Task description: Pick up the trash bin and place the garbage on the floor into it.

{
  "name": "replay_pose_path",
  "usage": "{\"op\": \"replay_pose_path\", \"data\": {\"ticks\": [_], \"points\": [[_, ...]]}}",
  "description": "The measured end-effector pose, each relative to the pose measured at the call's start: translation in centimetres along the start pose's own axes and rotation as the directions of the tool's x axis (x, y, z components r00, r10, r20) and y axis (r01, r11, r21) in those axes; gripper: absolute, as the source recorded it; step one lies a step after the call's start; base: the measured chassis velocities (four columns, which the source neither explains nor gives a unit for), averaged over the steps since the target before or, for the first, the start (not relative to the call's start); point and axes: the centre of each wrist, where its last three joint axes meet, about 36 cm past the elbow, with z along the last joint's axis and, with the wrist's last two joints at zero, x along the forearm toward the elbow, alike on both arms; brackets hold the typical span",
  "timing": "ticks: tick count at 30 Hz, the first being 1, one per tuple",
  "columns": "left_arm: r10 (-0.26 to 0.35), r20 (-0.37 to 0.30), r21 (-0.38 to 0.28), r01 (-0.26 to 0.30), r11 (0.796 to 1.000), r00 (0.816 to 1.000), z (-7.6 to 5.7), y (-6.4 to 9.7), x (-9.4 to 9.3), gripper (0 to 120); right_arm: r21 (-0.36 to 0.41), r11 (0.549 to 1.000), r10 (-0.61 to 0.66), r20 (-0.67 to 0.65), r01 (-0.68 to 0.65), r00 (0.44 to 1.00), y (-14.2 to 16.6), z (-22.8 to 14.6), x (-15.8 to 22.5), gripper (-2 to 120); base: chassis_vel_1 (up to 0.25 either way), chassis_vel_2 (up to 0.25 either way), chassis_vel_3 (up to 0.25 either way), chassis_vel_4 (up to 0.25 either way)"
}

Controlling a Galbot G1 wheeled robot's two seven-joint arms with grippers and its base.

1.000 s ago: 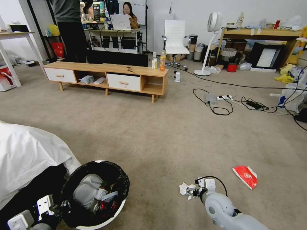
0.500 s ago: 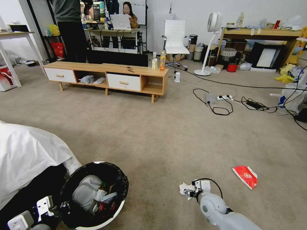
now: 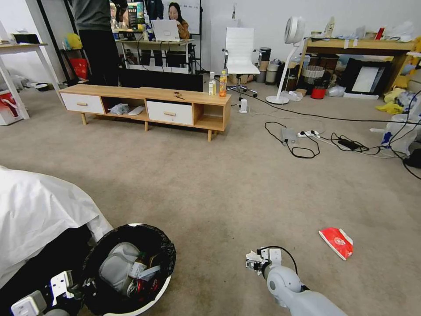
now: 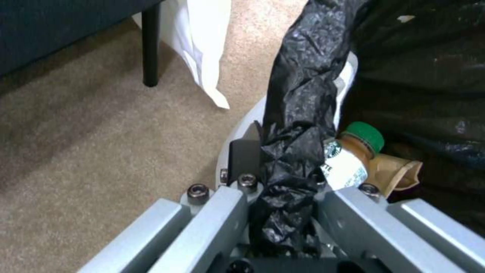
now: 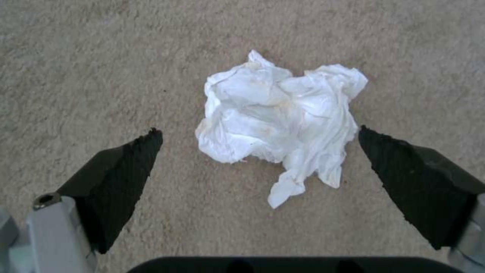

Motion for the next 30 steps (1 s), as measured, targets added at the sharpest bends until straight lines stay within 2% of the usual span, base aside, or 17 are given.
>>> {"op": "replay_pose_path", "data": {"ticks": [17, 30], "points": [[0.0, 0.0, -0.002, 0.0, 1.0, 1.0, 0.0, 0.0, 0.1, 1, -0.007, 1.0, -0.009, 0.019, 0.009, 1.0, 0.4, 0.5, -2.8, 99, 0.0, 0.0, 0.0, 0.0], [-0.001, -0.007, 0.004, 0.001, 1.0, 1.0, 0.2, 0.2, -0.2, 1, 0.019, 1.0, 0.005, 0.025, -0.005, 1.0, 0.5, 0.9, -4.9, 99, 0.0, 0.0, 0.0, 0.0]]}}
